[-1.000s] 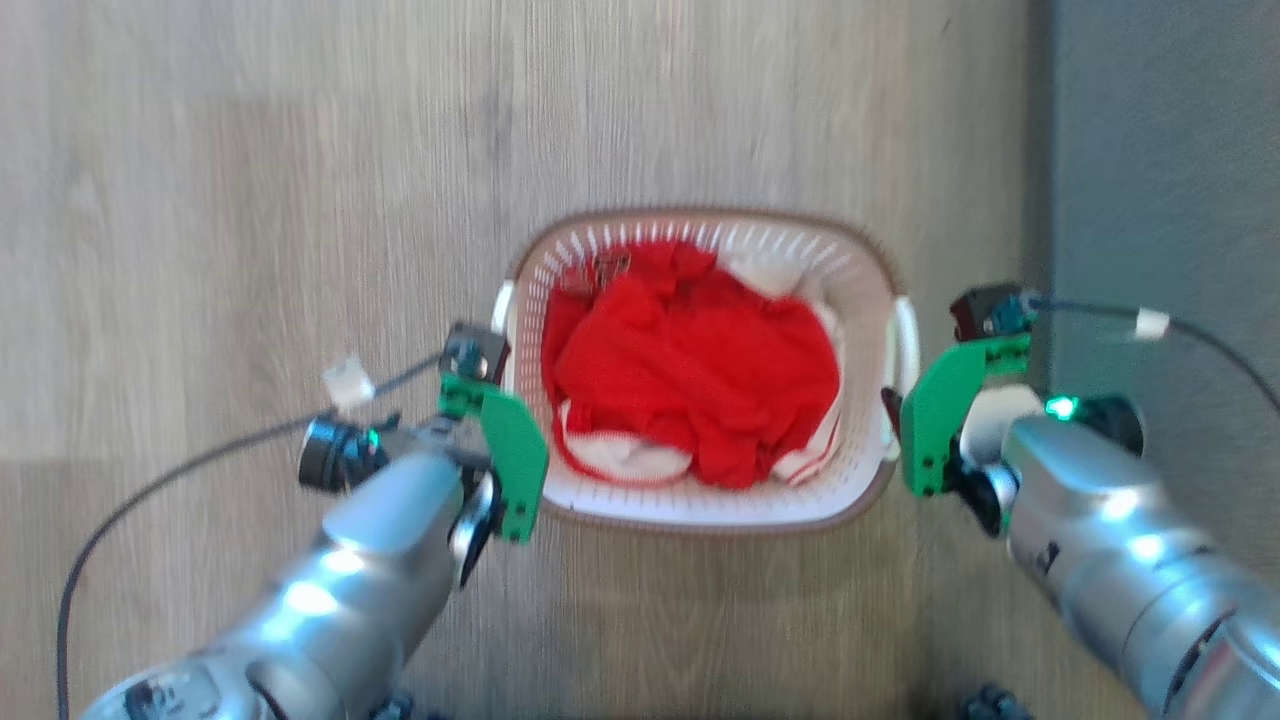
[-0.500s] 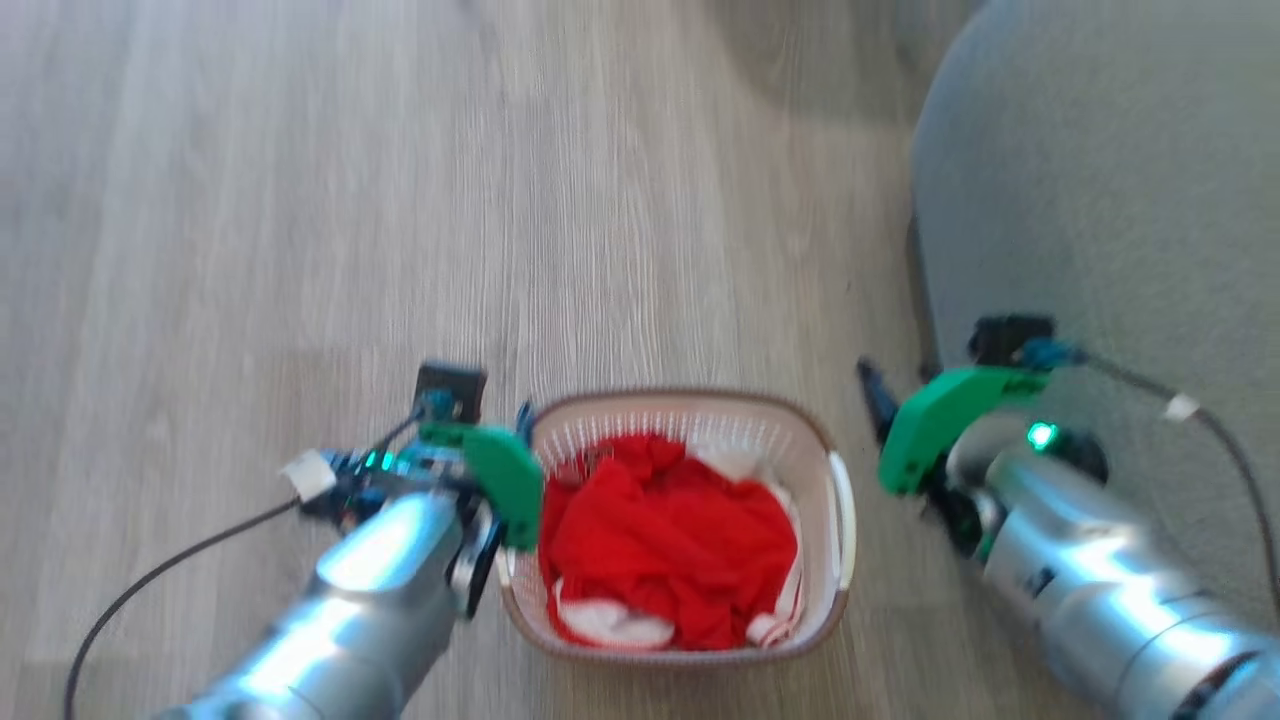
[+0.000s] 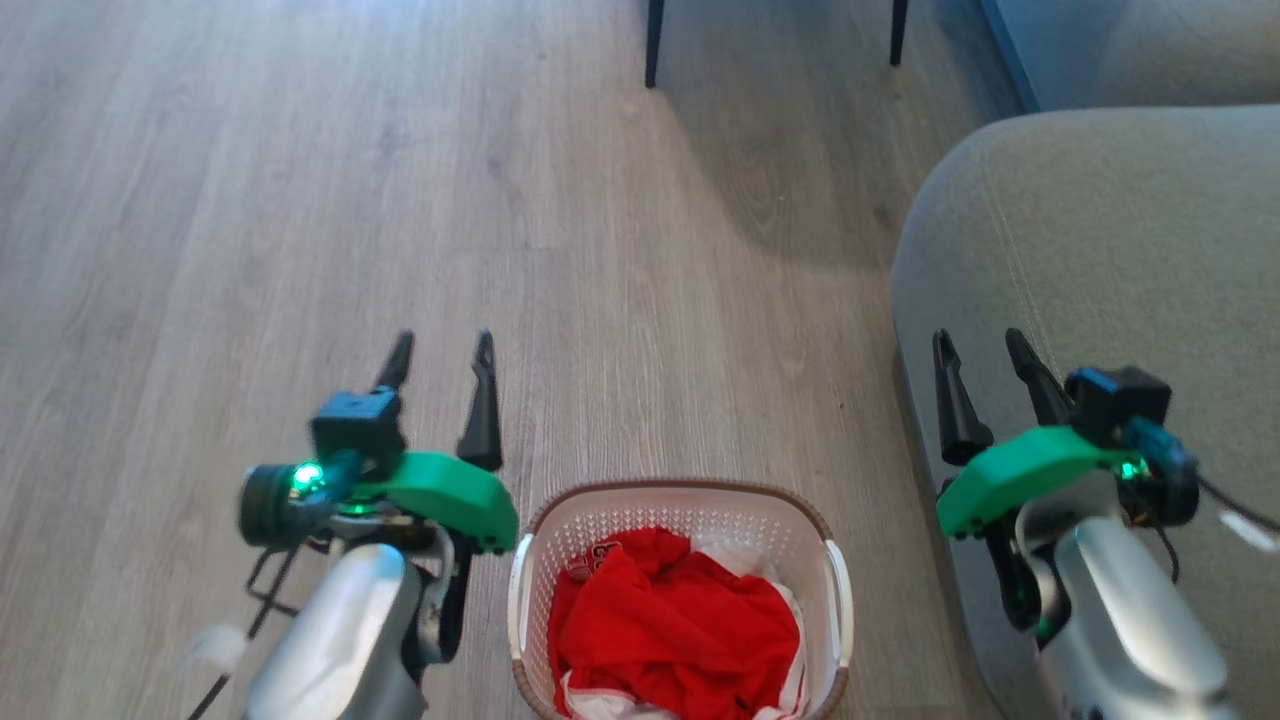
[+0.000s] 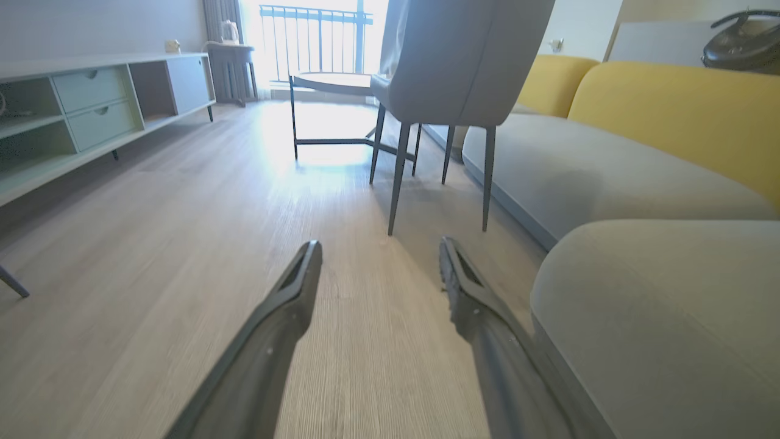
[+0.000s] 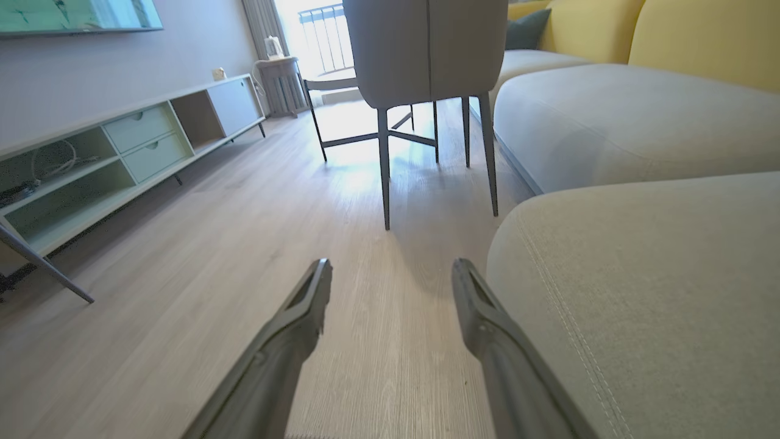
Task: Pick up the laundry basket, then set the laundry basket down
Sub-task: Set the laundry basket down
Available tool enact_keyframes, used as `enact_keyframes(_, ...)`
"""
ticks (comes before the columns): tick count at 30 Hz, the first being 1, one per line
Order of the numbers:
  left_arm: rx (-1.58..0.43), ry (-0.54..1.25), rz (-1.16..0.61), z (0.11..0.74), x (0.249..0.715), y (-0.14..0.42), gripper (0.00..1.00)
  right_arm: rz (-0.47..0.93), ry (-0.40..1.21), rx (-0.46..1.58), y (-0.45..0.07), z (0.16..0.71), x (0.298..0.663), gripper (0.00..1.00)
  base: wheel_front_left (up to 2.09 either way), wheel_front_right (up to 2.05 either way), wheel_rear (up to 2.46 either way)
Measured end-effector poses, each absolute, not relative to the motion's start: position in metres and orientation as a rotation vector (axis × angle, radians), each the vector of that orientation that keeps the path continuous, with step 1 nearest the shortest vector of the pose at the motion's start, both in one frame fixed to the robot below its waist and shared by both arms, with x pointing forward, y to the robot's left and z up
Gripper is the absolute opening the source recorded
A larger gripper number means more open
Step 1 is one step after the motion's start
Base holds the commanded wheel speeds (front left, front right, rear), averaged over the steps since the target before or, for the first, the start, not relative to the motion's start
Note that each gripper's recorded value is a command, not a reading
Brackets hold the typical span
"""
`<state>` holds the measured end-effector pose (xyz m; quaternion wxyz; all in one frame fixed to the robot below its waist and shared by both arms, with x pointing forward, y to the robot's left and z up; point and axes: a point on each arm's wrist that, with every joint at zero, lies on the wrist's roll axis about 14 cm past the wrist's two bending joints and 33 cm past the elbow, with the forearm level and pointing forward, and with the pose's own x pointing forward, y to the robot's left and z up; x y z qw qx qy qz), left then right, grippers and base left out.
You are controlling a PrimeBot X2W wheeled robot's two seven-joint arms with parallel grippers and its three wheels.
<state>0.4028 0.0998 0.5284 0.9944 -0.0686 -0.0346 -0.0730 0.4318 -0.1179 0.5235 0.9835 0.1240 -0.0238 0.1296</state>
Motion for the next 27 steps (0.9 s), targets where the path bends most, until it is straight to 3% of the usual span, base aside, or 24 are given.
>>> enact_keyframes(8,-0.145,-0.234,-0.039,0.567,0.376,0.135,1.0,0.246,-0.226,0.201,-0.119,0.566,0.404,1.0,0.0,0.0,0.0)
enact_keyframes(21,-0.178,-0.127,-0.021,0.528,0.348,0.141,1.0,0.185,-0.15,0.183,-0.136,0.533,0.373,1.0,0.0,0.0,0.0)
enact_keyframes(27,-0.078,-0.145,-0.076,0.53,0.347,0.13,1.0,0.196,-0.152,0.17,-0.132,0.534,0.372,1.0,0.0,0.0,0.0)
